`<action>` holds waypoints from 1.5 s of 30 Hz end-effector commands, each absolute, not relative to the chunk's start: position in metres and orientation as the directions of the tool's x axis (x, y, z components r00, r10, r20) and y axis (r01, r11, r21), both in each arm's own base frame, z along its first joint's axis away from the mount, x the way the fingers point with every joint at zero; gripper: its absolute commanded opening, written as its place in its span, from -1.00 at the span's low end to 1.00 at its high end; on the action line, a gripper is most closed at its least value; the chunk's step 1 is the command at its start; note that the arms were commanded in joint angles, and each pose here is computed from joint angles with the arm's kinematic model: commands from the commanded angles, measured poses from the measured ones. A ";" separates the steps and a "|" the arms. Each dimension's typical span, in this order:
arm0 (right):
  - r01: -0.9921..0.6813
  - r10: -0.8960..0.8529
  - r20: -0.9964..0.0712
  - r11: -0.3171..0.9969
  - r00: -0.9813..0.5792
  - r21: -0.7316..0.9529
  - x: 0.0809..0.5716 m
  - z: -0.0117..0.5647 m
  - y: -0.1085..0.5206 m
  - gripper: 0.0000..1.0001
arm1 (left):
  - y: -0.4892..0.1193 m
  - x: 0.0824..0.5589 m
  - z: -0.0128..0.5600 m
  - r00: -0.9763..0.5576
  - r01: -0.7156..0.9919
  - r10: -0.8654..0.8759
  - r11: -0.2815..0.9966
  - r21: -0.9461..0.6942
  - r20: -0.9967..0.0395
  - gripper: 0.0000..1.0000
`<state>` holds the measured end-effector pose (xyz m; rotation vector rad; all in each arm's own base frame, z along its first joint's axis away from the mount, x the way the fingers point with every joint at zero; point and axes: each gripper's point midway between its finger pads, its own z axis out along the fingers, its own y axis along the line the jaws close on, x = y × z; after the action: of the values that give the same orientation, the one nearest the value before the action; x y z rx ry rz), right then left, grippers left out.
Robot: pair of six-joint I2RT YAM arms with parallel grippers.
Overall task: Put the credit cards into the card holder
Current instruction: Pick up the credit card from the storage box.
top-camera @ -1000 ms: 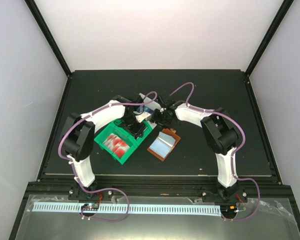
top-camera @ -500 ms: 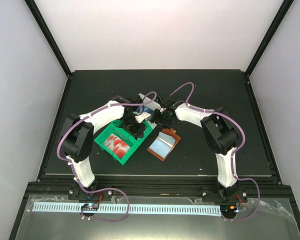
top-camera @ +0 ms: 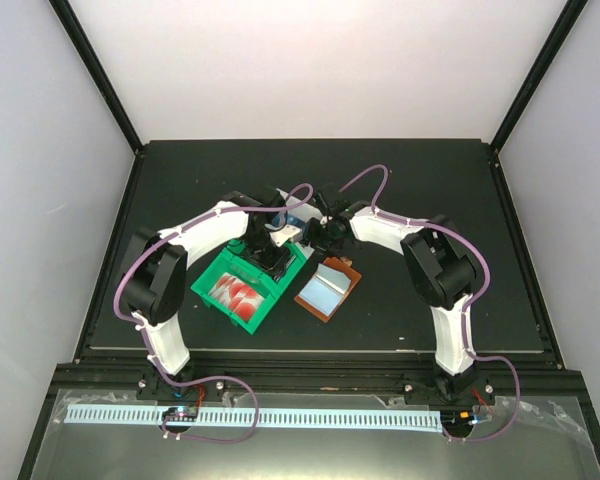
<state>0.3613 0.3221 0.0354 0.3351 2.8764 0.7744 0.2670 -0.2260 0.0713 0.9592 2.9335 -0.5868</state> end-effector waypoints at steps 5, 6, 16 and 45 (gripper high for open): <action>0.172 0.253 -0.085 0.833 -0.964 0.525 0.366 0.037 0.327 0.01 | -0.225 0.264 0.090 -0.818 0.568 0.559 0.747 -0.345 -0.135 -0.92; 0.171 0.251 -0.084 0.834 -0.964 0.524 0.365 0.037 0.327 0.01 | -0.223 0.266 0.091 -0.822 0.563 0.554 0.755 -0.336 -0.133 -0.94; 0.174 0.256 -0.082 0.826 -0.963 0.536 0.366 0.039 0.329 0.01 | -0.223 0.266 0.097 -0.827 0.555 0.545 0.756 -0.346 -0.135 -0.95; 0.174 0.254 -0.083 0.831 -0.963 0.529 0.366 0.038 0.327 0.01 | -0.233 0.252 0.091 -0.838 0.509 0.541 0.729 -0.457 -0.070 -0.80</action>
<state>0.3608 0.3220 0.0347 0.3519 2.8797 0.7749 0.2586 -0.2263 0.0814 0.9150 2.9597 -0.6570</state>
